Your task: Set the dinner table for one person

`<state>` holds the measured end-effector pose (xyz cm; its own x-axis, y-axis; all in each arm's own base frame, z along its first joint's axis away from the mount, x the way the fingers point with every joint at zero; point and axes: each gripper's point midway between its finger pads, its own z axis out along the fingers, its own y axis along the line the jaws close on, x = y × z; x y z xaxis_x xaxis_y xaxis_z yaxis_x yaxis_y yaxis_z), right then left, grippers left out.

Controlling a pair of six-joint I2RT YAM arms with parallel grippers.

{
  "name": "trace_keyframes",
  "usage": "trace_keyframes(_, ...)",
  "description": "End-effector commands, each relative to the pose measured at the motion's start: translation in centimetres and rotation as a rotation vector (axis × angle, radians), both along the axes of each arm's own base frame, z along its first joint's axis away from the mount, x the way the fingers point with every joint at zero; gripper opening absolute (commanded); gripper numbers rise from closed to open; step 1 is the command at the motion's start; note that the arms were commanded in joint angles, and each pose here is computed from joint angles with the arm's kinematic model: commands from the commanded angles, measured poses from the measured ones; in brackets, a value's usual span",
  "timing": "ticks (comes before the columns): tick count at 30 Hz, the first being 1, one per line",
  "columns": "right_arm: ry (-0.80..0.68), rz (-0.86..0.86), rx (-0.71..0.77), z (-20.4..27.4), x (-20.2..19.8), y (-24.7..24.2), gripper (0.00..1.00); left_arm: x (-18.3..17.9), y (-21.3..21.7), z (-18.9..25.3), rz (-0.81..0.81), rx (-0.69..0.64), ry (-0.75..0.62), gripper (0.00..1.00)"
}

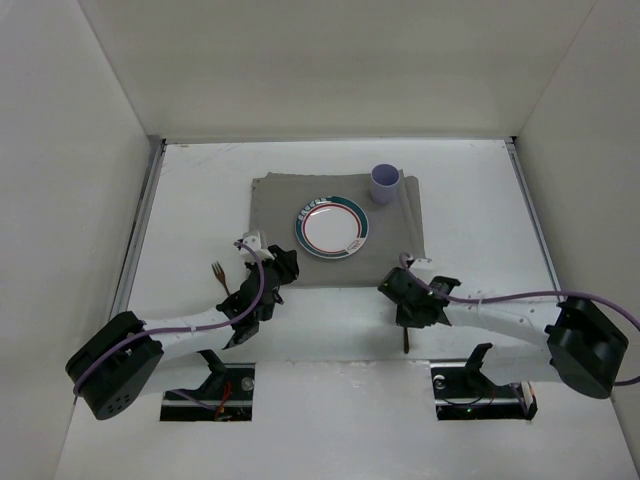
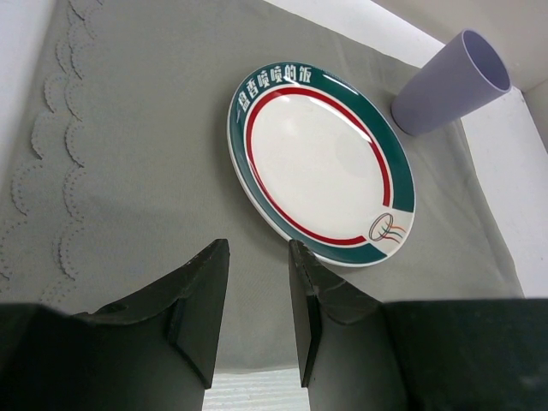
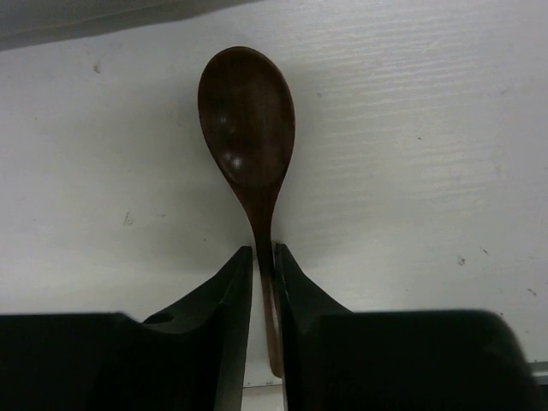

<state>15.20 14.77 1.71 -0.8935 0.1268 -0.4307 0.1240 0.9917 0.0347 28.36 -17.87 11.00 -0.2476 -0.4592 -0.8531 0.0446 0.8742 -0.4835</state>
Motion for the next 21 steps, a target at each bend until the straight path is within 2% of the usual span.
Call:
trace_keyframes(1,-0.031,0.01,0.042,0.8,1.2,2.0,0.19,0.6,-0.6,2.8,0.004,-0.075,-0.058,0.32)
trace_keyframes(4,-0.041,-0.001,0.037,0.9,1.5,2.1,0.07,0.7,-0.6,2.7,0.005,-0.07,-0.057,0.32)
trace_keyframes(10,-0.192,-0.007,0.042,6.4,4.4,1.5,0.06,0.7,-0.7,2.6,0.005,-0.07,-0.052,0.32)
trace_keyframes(16,-0.374,0.031,0.073,11.4,13.7,2.2,0.07,0.8,-0.8,2.3,0.002,-0.061,-0.044,0.32)
trace_keyframes(21,-0.369,0.114,0.064,10.4,20.9,3.4,0.07,0.7,-0.6,2.6,0.003,-0.067,-0.054,0.32)
